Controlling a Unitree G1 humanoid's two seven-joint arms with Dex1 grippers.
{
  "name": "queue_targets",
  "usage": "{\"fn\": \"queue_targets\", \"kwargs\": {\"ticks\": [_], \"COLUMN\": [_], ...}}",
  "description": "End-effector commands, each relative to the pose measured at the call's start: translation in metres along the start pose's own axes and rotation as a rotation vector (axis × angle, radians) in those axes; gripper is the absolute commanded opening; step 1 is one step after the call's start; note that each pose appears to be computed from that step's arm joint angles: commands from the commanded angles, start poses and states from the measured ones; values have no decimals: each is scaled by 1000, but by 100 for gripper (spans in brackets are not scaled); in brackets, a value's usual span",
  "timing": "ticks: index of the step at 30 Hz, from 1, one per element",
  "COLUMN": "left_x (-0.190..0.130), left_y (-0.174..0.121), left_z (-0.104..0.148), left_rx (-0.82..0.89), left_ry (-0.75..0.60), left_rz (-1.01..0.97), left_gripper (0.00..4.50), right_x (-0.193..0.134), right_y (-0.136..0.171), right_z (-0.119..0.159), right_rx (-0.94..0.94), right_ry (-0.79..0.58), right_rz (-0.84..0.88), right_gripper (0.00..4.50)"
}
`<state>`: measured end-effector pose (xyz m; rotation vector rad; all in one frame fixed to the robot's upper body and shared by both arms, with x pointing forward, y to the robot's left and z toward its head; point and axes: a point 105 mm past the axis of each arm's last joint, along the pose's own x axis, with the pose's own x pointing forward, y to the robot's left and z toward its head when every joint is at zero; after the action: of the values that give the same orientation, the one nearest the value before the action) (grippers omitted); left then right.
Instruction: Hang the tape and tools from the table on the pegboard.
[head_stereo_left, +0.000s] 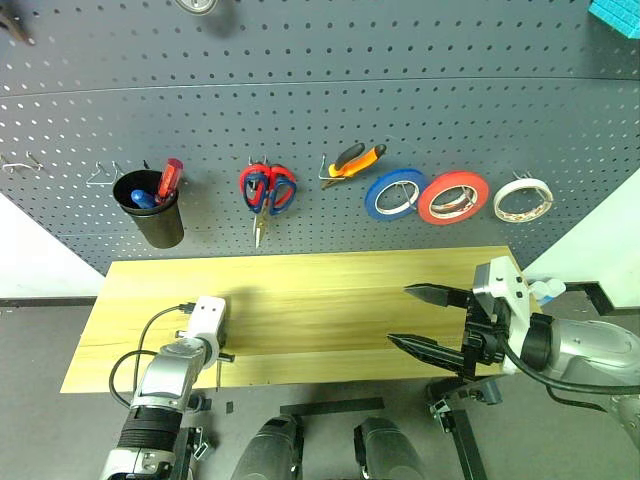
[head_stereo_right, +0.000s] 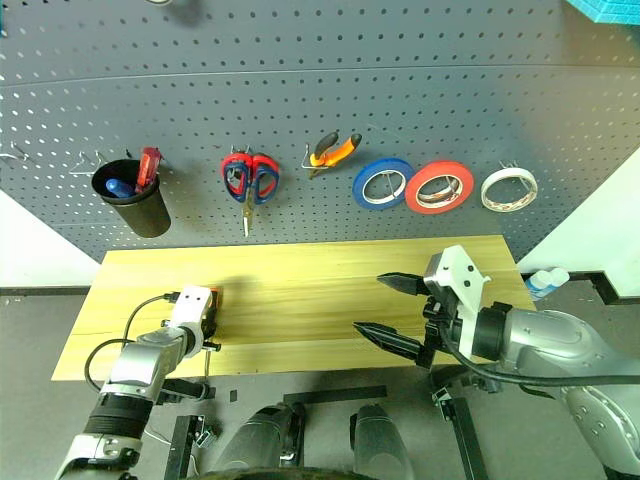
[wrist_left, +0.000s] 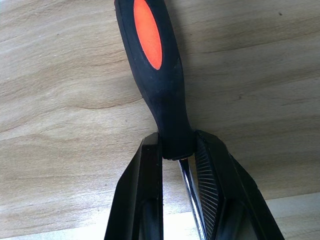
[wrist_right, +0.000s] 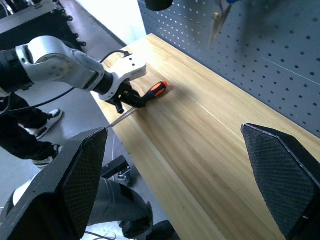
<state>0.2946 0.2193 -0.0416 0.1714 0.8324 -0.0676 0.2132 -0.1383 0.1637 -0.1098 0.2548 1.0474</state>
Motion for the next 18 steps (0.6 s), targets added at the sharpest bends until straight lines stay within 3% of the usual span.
{"fn": "queue_targets", "kwargs": {"ticks": [1, 10, 18], "left_x": [-2, -7, -24], "left_y": [-4, -19, -50], "left_z": [10, 21, 33], "left_rx": [33, 54, 116], "left_ry": [-49, -103, -175], "left_rz": [-3, -73, -242], "left_gripper": [56, 56, 56], "right_x": [0, 1, 3], "right_y": [2, 0, -3], "right_z": [6, 5, 5], "right_rx": [-28, -32, -39], "right_ry": [-27, -24, -25], "right_rz": [9, 10, 12], "right_gripper": [450, 450, 450]}}
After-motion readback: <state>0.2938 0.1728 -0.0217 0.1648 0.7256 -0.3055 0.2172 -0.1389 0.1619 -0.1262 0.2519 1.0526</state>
